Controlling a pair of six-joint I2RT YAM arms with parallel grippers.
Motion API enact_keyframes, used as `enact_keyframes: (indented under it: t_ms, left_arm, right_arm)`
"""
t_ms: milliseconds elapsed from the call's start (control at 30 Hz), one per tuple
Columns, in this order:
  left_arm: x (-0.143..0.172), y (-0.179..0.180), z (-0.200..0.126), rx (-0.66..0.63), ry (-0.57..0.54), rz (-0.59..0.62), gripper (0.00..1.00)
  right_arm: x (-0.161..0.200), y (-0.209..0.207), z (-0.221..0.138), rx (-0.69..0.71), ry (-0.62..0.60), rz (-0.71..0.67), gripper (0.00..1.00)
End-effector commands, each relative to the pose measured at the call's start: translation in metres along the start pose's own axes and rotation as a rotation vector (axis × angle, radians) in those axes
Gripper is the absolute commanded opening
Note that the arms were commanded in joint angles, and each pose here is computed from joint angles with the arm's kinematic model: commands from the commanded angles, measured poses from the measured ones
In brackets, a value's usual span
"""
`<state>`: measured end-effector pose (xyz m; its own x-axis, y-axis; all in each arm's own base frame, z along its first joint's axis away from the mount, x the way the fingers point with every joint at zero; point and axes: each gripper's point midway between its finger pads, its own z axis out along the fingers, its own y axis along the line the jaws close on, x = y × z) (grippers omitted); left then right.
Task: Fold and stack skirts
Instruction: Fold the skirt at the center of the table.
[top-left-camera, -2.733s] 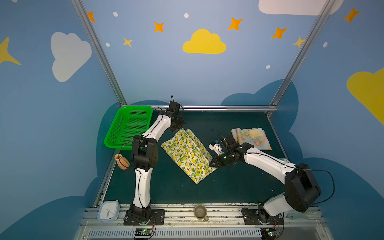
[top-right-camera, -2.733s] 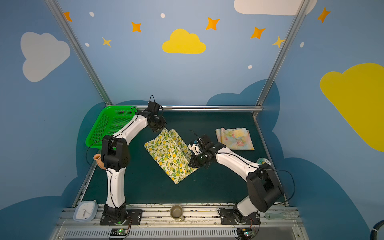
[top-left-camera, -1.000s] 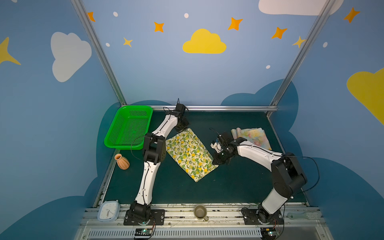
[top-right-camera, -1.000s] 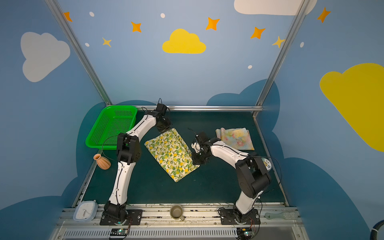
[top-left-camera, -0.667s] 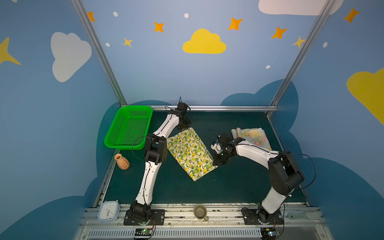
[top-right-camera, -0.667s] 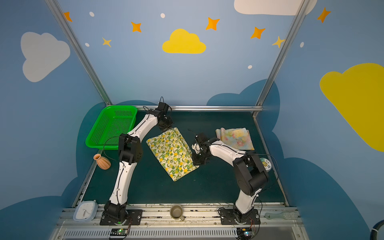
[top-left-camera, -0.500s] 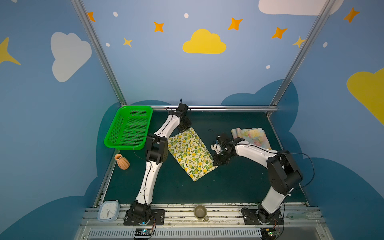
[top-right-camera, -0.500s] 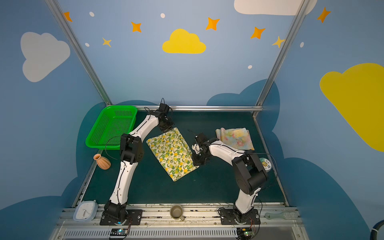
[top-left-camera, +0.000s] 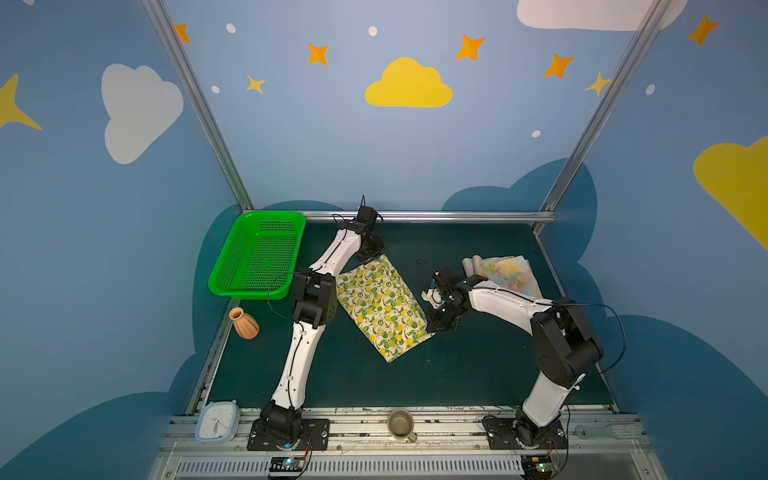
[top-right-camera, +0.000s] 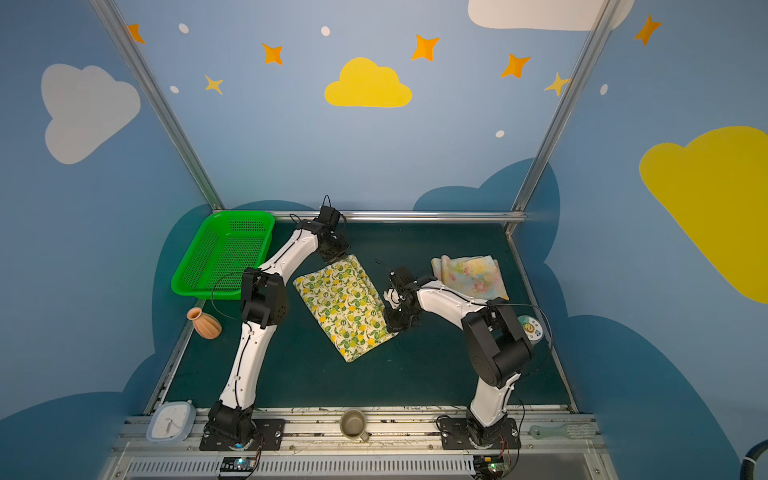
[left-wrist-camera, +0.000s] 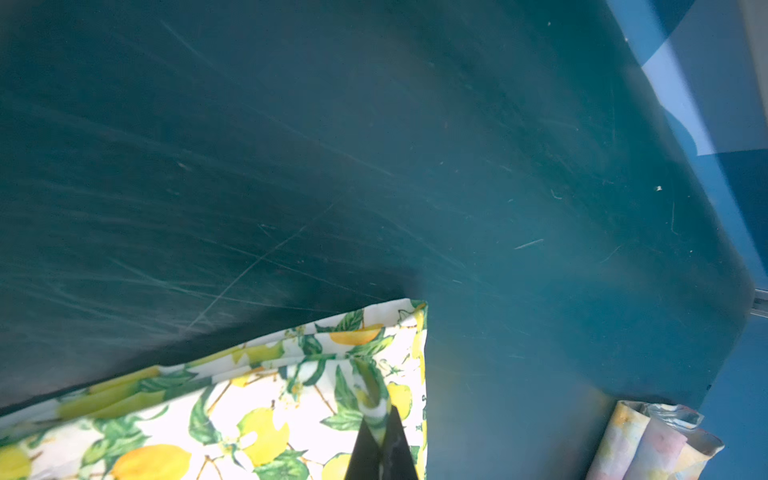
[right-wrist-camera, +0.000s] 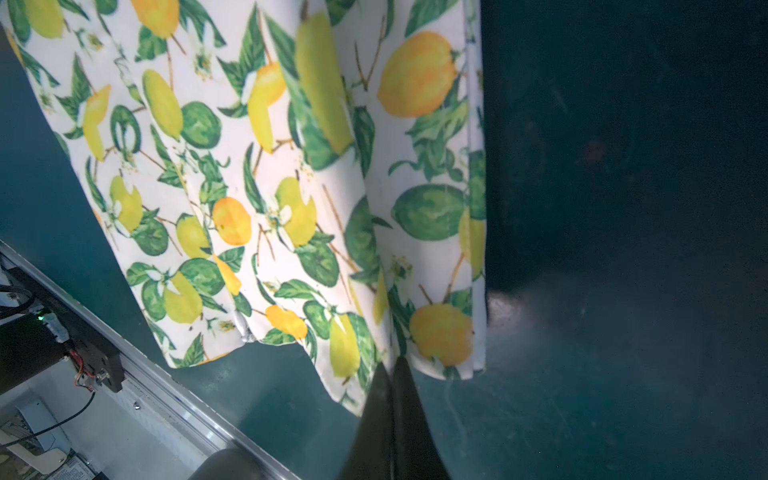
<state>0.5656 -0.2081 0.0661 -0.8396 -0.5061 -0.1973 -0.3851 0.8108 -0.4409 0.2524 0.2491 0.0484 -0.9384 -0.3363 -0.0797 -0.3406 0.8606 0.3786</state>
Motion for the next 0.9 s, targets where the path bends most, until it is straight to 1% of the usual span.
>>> enact_keyframes:
  t_ms: [0, 300, 700, 867]
  left_arm:
    - [-0.032, -0.017, -0.019, 0.062, -0.115, -0.011, 0.04]
    - [-0.03, -0.029, -0.023, 0.09, -0.118, -0.013, 0.04]
    - [-0.034, -0.047, -0.038, 0.136, -0.16, -0.001, 0.04]
    - [-0.034, -0.05, -0.034, 0.151, -0.158, -0.01, 0.04]
  right_arm:
    - [0.027, -0.01, 0.003, 0.035, 0.117, 0.037, 0.0]
    - [0.029, -0.012, 0.004, 0.04, 0.122, 0.035, 0.0]
    - [0.031, -0.013, 0.006, 0.041, 0.131, 0.038, 0.0]
    - [0.031, -0.014, 0.007, 0.043, 0.134, 0.036, 0.0]
